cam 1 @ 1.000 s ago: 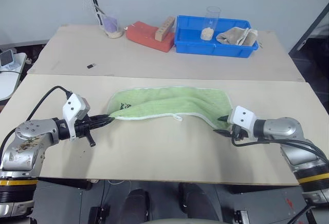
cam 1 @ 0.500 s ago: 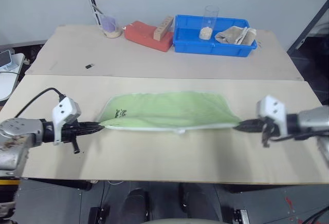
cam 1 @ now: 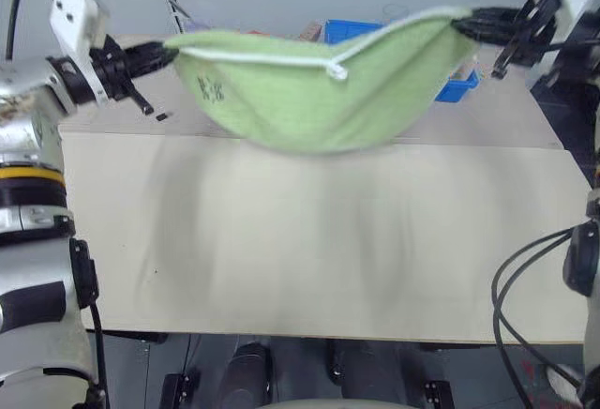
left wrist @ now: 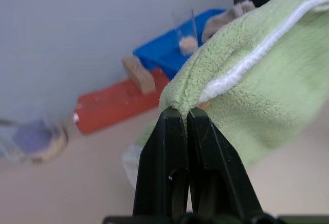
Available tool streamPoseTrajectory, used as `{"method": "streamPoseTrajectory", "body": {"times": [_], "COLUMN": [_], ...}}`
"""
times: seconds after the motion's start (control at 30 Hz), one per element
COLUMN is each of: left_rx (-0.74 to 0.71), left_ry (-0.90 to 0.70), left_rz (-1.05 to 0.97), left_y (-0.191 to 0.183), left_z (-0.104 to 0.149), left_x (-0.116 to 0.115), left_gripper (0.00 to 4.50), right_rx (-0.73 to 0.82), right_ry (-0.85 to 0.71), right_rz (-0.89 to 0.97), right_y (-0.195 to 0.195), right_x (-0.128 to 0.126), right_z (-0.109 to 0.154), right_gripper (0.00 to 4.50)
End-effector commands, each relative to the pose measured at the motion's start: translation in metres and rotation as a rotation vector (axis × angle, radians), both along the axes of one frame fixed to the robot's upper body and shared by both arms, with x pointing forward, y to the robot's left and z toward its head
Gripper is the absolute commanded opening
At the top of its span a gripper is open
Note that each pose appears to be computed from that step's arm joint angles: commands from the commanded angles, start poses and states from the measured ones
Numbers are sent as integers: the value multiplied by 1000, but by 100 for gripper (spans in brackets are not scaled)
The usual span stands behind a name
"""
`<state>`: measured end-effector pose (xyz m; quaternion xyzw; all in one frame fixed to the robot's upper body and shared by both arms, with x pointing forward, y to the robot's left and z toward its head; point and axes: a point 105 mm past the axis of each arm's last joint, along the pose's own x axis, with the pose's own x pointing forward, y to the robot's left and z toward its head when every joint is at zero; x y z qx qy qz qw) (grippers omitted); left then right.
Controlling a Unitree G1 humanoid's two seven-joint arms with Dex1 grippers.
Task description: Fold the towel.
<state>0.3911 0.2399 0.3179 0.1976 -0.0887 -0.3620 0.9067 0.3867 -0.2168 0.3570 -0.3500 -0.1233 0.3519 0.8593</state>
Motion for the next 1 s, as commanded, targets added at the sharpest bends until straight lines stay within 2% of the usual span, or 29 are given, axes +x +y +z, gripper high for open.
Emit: {"method": "streamPoseTrajectory", "body": {"times": [0.03,0.1,0.17,0.23,0.33,0.43,0.57,0.7,1.0], "left_rx": [53,150,214,257,349,370,369,321,205], "left_ry": [17,122,254,353,477,591,681,678,695], "left_rz": [-18,-62,-105,-131,-159,-192,-212,-180,-94], "left_y": [10,14,17,18,24,26,25,25,31], "left_z": [-2,-37,-77,-111,-156,-184,-203,-200,-183], "left_x": [-10,-21,-38,-54,-79,-105,-128,-127,-92], "left_gripper": [0,0,0,0,0,0,0,0,0], "right_rx": [-10,-75,-156,-234,-301,-317,-332,-310,-37], "right_ry": [-7,123,246,325,431,535,672,777,835], "right_rz": [58,127,175,196,226,264,281,253,88], "right_y": [-9,-9,-7,-5,-3,2,0,-5,-5], "right_x": [-19,-35,-52,-67,-90,-114,-139,-149,-100], "right_z": [9,-28,-76,-116,-161,-191,-212,-219,-194], "right_gripper": [2,2,2,2,2,2,2,2,2]}}
